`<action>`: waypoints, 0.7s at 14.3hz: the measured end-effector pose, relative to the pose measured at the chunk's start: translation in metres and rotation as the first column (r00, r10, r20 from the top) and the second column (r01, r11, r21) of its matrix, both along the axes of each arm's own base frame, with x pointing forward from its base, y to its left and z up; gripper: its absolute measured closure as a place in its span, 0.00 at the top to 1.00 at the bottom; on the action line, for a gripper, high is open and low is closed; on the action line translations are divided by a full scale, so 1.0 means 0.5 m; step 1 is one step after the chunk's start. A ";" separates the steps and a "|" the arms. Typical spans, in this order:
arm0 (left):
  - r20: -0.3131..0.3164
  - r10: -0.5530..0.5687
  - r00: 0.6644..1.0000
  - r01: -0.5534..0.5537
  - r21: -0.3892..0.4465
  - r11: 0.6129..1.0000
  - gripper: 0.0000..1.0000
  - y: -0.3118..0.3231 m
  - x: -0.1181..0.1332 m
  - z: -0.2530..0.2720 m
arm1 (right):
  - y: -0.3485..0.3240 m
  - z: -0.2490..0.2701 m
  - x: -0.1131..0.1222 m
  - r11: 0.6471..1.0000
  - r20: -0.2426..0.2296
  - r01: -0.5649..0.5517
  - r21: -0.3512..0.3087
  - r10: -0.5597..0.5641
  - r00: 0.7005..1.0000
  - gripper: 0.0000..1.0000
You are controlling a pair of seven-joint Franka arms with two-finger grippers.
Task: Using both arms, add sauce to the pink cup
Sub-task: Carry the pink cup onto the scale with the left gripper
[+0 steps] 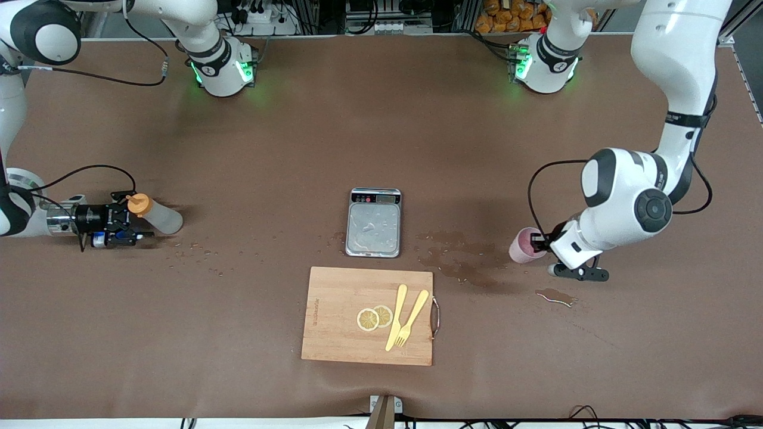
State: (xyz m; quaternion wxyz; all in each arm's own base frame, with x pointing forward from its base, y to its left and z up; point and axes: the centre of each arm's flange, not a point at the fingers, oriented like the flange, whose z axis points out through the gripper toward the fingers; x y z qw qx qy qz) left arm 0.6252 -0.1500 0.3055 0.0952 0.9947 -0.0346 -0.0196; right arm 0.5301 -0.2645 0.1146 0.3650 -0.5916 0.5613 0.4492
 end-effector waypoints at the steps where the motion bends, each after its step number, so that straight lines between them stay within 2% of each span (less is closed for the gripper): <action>1: 0.002 0.035 0.999 -0.035 -0.014 0.999 0.04 -0.043 -0.008 0.026 | 0.000 0.000 0.000 1.000 0.000 0.000 0.000 0.000 1.000 0.95; 2: -0.001 0.071 0.997 -0.071 -0.029 0.997 0.04 -0.088 -0.017 0.046 | 0.001 0.000 0.000 1.000 0.000 0.000 0.001 0.000 1.000 0.88; 5: -0.039 0.161 0.986 -0.164 -0.065 0.984 0.04 -0.219 -0.055 0.079 | 0.008 0.000 0.004 1.000 0.001 -0.005 0.003 0.005 1.000 0.57; 8: -0.072 0.236 0.969 -0.242 -0.086 0.967 0.04 -0.345 -0.092 0.107 | 0.021 0.001 0.012 1.000 0.003 -0.015 0.002 0.015 1.000 0.52; 10: -0.095 0.271 0.958 -0.280 -0.096 0.955 0.04 -0.428 -0.111 0.112 | 0.027 0.005 0.020 1.000 0.009 -0.023 -0.004 0.023 1.000 0.41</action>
